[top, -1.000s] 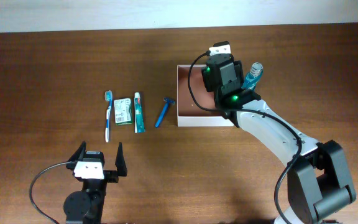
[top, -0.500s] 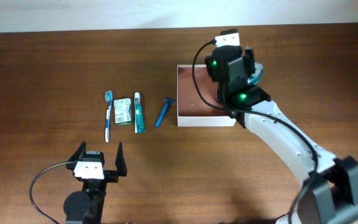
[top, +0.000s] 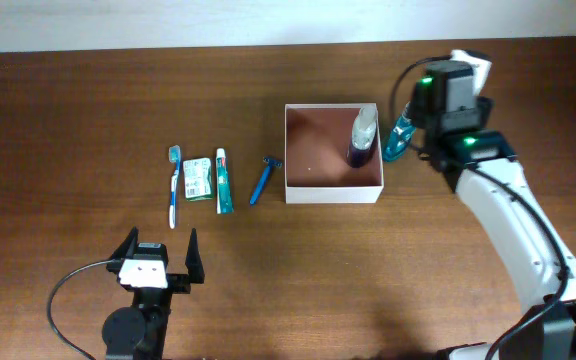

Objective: Pack container
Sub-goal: 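Move the right gripper over the Listerine bottle cap and descend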

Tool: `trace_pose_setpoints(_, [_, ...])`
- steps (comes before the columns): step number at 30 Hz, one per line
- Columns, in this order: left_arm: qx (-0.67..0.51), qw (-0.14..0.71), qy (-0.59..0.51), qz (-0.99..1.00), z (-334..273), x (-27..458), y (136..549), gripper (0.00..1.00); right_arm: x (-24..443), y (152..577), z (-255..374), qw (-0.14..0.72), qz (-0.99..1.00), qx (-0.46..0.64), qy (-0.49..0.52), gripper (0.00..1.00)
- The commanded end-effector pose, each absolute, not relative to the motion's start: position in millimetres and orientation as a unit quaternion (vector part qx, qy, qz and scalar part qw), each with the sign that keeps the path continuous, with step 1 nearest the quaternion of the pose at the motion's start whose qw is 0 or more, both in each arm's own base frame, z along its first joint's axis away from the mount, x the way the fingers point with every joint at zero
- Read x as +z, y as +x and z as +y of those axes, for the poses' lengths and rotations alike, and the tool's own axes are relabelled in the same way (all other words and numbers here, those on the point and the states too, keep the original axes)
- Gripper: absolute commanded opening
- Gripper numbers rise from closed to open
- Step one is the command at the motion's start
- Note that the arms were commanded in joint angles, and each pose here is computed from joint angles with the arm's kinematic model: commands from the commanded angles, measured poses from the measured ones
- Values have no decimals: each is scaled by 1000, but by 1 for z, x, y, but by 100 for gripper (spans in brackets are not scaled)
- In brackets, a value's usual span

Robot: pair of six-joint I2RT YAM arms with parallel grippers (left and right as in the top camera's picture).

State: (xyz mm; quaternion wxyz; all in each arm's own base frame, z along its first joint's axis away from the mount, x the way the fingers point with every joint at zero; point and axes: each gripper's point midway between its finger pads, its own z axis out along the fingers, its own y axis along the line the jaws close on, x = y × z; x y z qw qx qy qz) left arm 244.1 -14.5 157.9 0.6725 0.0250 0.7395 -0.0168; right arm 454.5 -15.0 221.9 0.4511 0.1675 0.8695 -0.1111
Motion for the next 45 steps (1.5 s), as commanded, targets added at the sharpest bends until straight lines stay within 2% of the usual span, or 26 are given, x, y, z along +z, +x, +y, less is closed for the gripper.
trace_pose_setpoints(1, [-15,673,36,739,-17,157,244,99,224,460,-9,449,873,-24,190,76])
trace_pose_setpoints(6, [-15,673,36,739,-17,157,244,99,218,460,-5,443,877,-24,185,72])
trace_pose_setpoints(16, [-15,673,37,739,-17,157,244,99,172,469,15,400,903,-34,154,71])
trace_pose_setpoints(25, [-15,673,36,739,-17,157,244,99,156,473,24,389,910,-47,132,70])
trace_pose_setpoints(30, [-15,673,36,739,-17,157,244,99,157,473,24,390,911,-48,129,72])
trace_pose_setpoints(39, [-15,673,37,739,-17,157,244,99,161,477,24,395,914,-83,44,77])
trace_pose_setpoints(45, [-15,673,36,739,-17,157,244,99,163,479,23,399,912,-85,45,80])
